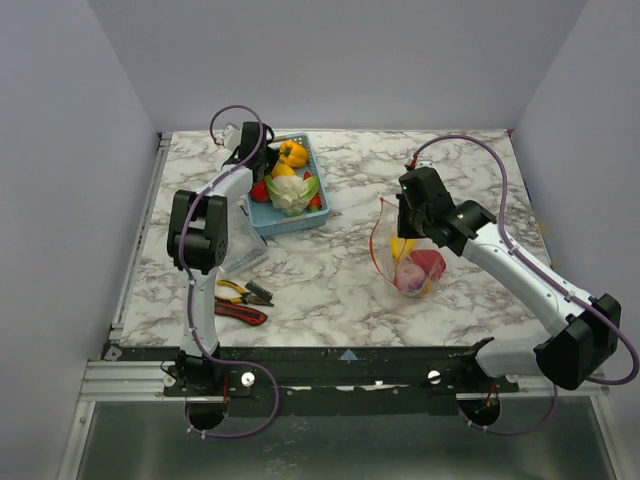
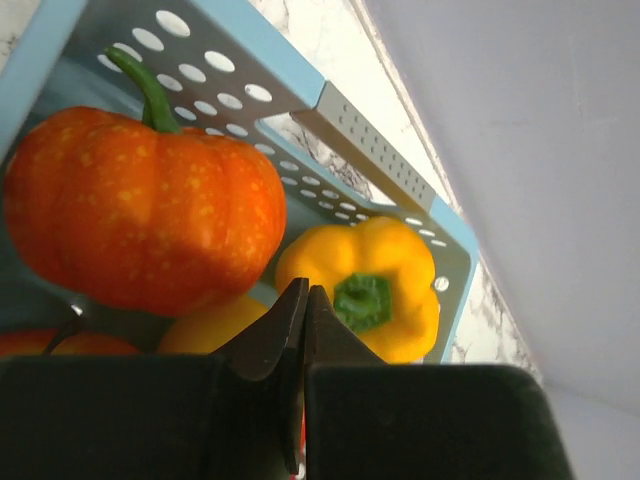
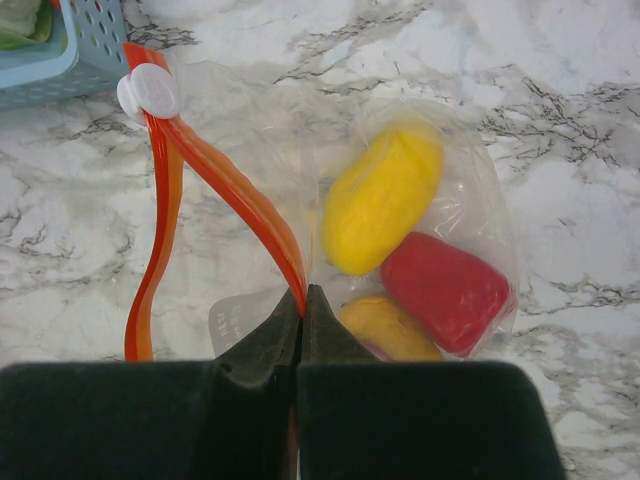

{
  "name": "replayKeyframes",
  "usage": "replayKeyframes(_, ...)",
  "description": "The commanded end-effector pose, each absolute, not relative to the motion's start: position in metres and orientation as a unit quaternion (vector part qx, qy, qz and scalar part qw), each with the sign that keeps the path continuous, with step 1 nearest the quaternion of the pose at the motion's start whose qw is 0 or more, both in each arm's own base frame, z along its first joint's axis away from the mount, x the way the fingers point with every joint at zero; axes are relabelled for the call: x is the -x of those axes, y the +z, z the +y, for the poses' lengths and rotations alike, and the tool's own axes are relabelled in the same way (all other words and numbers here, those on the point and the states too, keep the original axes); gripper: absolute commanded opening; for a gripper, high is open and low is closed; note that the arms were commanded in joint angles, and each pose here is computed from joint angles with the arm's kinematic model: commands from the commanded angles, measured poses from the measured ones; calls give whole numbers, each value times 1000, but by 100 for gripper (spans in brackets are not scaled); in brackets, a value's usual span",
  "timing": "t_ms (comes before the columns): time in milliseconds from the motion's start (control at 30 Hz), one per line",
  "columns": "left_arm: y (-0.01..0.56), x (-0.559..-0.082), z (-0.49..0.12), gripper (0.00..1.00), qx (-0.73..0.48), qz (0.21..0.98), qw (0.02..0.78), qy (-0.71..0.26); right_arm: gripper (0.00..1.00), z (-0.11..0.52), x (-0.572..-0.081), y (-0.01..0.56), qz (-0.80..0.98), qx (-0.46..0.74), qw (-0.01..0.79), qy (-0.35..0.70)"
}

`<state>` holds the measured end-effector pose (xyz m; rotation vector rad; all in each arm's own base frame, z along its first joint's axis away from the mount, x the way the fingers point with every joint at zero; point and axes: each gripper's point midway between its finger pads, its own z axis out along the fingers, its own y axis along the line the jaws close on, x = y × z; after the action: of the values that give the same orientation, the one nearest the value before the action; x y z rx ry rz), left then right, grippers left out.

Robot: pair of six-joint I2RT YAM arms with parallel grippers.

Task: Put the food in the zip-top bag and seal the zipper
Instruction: Pick up the fake fruit from the bin.

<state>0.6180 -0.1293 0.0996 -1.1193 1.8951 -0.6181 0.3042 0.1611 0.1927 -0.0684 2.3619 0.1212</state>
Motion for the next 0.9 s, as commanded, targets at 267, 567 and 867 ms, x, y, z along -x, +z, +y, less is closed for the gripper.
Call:
replayKeyframes(267, 154, -561, -117, 0, 361, 784, 456, -217, 0, 168, -308, 208, 913, 20, 399, 77)
replayKeyframes(567, 150, -531, -98, 42, 356, 813, 434, -152, 0, 171, -305, 210, 913, 16, 397, 90)
replayKeyframes(867, 123, -508, -88, 62, 483, 777, 370, -162, 0, 176, -301, 216, 909, 13, 401, 112)
